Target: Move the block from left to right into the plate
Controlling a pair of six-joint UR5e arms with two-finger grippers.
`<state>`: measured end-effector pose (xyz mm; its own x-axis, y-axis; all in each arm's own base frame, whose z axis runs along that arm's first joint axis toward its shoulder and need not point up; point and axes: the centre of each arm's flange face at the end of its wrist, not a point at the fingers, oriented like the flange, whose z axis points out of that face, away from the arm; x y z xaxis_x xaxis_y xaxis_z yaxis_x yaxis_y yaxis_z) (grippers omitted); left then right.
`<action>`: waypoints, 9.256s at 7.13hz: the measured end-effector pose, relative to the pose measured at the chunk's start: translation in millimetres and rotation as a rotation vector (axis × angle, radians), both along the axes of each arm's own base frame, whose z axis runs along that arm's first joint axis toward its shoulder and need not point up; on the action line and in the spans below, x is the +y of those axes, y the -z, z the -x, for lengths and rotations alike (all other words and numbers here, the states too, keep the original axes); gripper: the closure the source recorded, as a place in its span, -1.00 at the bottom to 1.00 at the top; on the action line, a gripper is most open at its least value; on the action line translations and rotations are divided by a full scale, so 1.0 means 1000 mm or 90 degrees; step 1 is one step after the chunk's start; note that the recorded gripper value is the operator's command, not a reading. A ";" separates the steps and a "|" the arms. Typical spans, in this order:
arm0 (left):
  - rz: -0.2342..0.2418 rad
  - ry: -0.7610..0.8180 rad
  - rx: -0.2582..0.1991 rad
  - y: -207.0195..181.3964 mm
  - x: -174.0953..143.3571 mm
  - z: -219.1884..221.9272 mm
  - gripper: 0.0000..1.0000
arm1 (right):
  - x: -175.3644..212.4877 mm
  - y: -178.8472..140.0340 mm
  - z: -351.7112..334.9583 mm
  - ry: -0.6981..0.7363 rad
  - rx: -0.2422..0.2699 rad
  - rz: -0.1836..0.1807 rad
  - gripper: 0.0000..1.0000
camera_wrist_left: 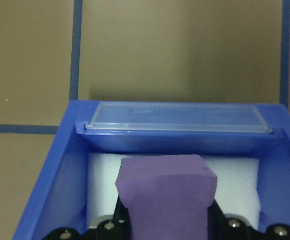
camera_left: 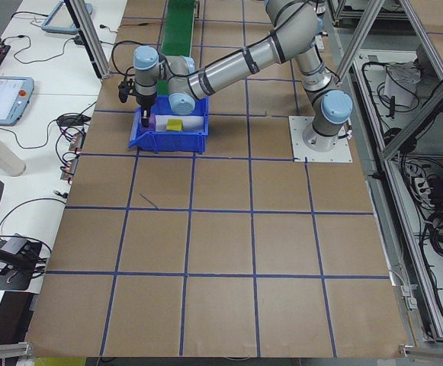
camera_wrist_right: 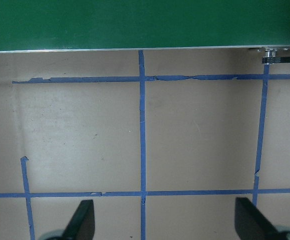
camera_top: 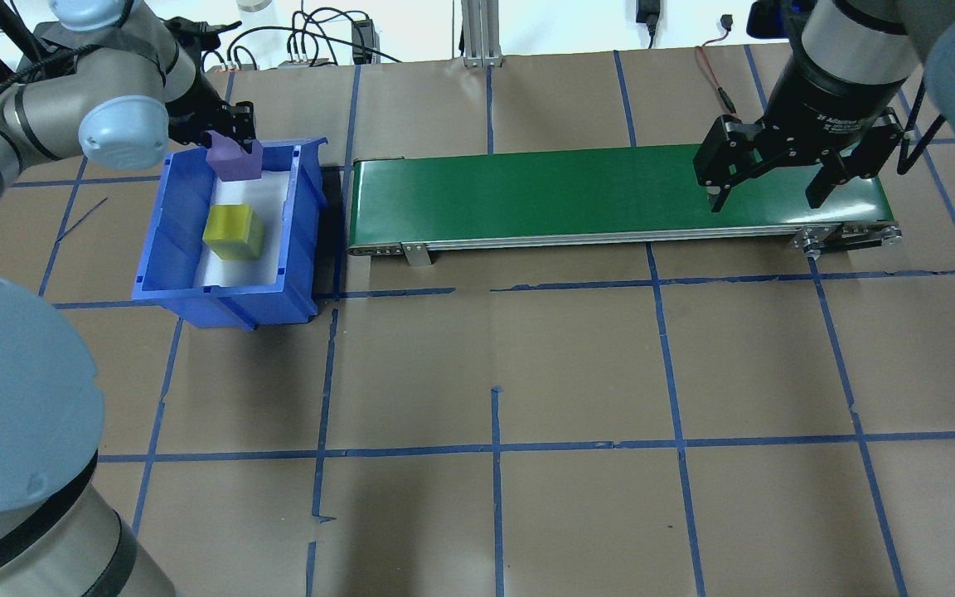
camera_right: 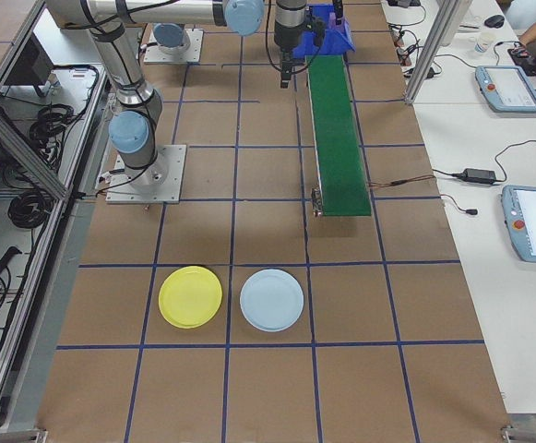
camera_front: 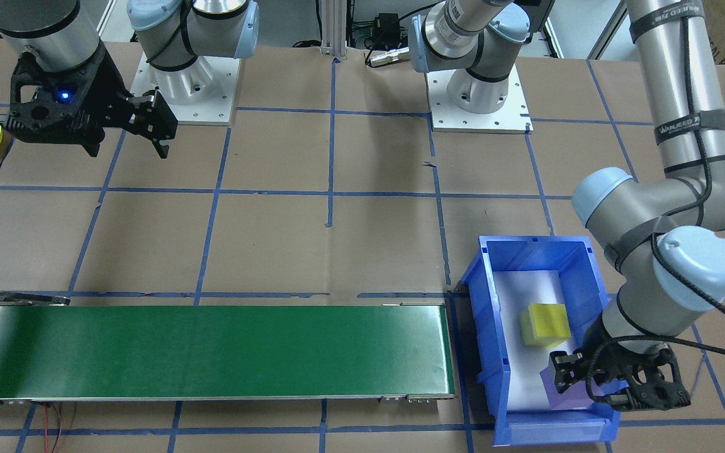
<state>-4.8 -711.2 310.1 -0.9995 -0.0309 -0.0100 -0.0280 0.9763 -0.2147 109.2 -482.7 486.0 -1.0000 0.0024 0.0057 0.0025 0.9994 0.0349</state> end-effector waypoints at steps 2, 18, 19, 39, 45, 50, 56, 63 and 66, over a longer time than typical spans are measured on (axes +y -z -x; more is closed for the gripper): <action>0.016 0.050 -0.002 -0.074 0.020 0.060 0.00 | 0.000 0.000 0.000 0.000 0.000 0.000 -1.00; -0.067 0.006 0.014 -0.072 0.090 0.047 -1.00 | -0.037 0.025 0.004 -0.071 0.026 0.013 -1.00; -0.090 0.008 0.011 -0.046 0.084 0.024 -1.00 | -0.052 0.036 0.003 -0.069 0.017 0.026 -1.00; -0.072 0.015 0.013 -0.045 0.033 0.109 -0.14 | -0.183 0.175 -0.004 0.102 -0.146 0.026 -1.00; -0.108 0.094 0.024 0.030 0.074 0.253 -0.21 | -0.195 0.193 0.001 0.129 -0.148 0.026 -1.00; -0.052 0.108 0.024 0.040 0.060 0.255 -0.32 | -0.201 0.219 0.003 0.110 -0.143 0.033 0.50; 0.000 0.105 0.052 -0.041 0.081 0.255 -1.00 | -0.201 0.170 0.090 -0.078 -0.015 0.090 0.42; -0.100 0.097 0.052 -0.203 0.224 0.214 -1.00 | -0.071 0.138 0.401 -0.169 0.091 -0.005 0.45; -0.094 0.079 0.019 -0.210 0.226 0.198 -1.00 | -0.024 0.202 0.489 -0.159 0.081 -0.019 0.45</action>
